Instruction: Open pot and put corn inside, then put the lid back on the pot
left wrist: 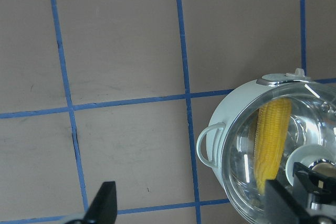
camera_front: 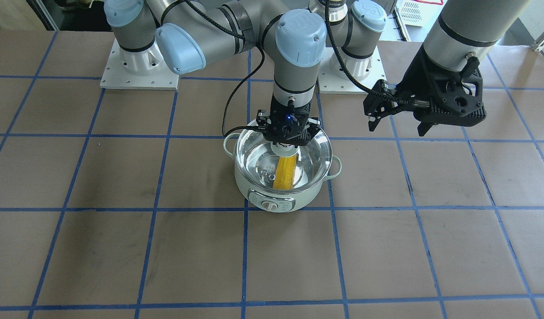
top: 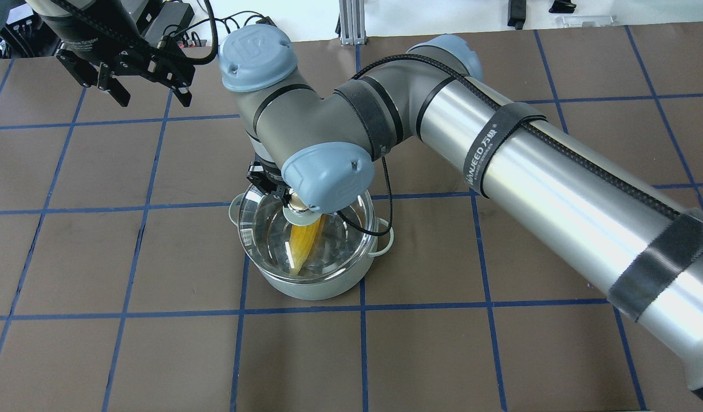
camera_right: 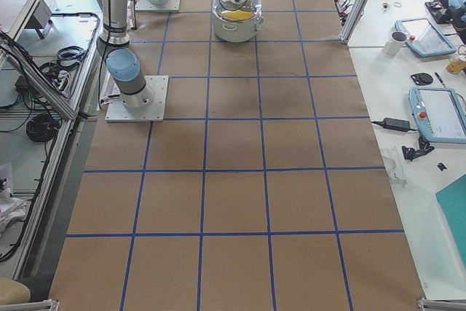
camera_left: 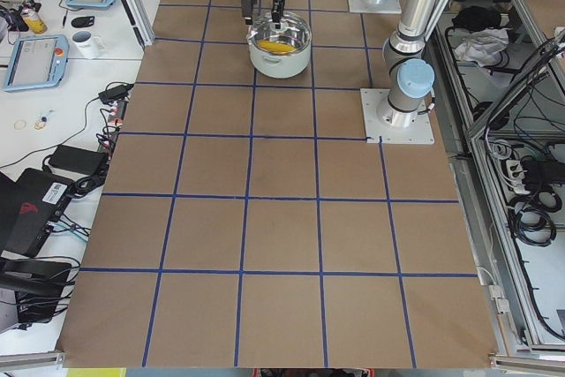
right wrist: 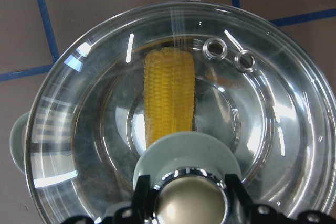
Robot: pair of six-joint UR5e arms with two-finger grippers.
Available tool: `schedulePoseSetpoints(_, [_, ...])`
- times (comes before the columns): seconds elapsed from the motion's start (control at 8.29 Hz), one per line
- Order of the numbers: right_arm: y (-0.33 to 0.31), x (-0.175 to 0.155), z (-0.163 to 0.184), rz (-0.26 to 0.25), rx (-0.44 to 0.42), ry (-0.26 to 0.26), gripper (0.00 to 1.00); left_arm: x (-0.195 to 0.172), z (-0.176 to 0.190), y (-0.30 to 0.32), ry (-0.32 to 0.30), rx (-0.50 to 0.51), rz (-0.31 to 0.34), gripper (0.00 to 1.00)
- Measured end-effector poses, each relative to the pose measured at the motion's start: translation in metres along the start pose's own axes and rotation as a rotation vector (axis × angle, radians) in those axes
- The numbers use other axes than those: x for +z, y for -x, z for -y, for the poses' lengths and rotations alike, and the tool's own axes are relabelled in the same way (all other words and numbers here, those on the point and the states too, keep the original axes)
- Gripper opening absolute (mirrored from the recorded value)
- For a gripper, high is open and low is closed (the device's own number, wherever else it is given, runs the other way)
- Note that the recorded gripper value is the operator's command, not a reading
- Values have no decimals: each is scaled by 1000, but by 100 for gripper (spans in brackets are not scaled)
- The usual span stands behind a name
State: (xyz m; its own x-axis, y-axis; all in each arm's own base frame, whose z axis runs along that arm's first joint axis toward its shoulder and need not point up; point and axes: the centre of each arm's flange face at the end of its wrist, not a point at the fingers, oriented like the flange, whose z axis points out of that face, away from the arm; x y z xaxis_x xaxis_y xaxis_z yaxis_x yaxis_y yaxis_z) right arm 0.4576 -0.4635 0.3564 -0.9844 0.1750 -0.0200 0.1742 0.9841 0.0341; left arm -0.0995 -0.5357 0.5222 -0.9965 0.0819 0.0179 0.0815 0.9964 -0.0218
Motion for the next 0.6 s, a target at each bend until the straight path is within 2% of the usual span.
schedulePoseSetpoints(0.6, [-2, 6, -1, -5, -9, 4, 27, -22, -14, 2, -33, -6, 10, 100])
